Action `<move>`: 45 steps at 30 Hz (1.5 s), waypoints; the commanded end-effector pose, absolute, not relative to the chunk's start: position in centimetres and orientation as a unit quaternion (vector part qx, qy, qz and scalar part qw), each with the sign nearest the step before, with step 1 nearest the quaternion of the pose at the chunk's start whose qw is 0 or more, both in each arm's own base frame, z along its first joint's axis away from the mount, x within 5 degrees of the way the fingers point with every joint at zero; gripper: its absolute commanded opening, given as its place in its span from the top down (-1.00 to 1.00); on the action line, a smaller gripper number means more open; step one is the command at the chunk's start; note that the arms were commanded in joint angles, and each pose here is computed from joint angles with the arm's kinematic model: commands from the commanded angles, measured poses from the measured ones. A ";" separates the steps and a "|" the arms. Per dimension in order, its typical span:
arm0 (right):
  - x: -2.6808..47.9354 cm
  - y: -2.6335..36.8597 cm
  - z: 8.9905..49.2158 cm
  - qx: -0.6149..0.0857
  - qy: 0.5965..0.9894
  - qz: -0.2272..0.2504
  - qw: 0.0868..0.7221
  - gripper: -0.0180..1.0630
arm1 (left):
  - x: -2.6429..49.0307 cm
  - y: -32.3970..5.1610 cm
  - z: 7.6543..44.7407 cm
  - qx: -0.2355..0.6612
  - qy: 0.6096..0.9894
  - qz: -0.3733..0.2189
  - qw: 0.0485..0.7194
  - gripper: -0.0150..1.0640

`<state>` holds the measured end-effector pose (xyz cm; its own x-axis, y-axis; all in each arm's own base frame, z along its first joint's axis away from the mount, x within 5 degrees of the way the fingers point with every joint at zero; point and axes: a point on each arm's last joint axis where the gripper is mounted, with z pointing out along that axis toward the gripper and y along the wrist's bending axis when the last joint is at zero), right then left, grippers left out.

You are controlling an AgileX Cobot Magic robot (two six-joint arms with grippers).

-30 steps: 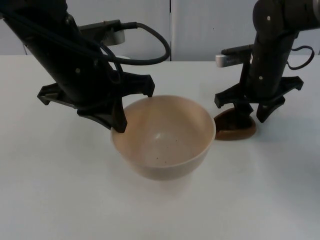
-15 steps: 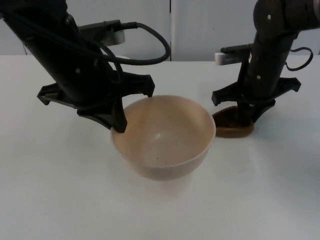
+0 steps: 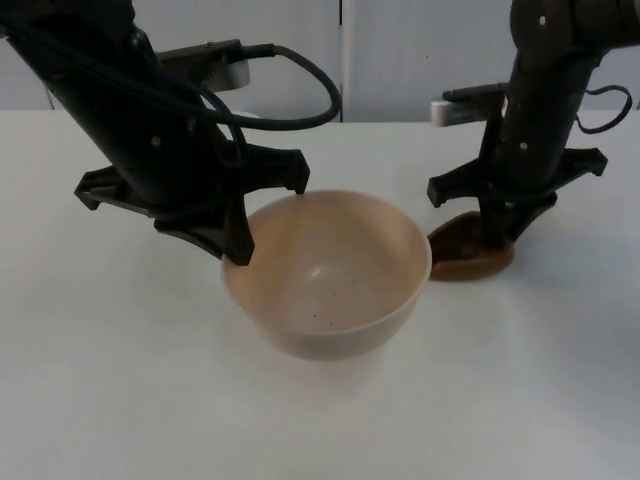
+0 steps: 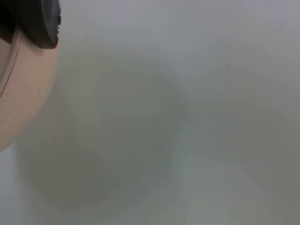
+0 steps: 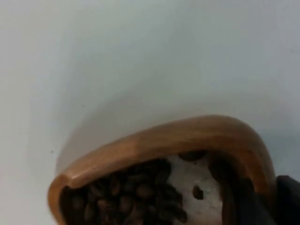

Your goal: Pick up the bowl with the left hand and pour the coffee beans from the cup into the bowl with the right hand.

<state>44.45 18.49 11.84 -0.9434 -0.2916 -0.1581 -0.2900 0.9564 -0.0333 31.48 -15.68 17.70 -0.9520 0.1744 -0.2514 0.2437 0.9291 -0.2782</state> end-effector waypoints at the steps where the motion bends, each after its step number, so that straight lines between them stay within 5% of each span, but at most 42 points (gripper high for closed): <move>1: 44.3 18.3 13.6 -0.153 0.984 -0.005 0.092 0.97 | 31.6 -15.9 17.9 0.104 0.974 -0.160 0.120 0.98; 27: 37.7 15.8 33.4 -0.205 0.957 0.027 0.202 0.97 | 31.6 -15.9 17.9 0.107 0.974 -0.159 0.119 0.98; 45: 35.6 16.0 36.6 -0.192 0.951 0.065 0.234 0.97 | 31.6 -15.9 17.9 0.106 0.974 -0.160 0.118 0.98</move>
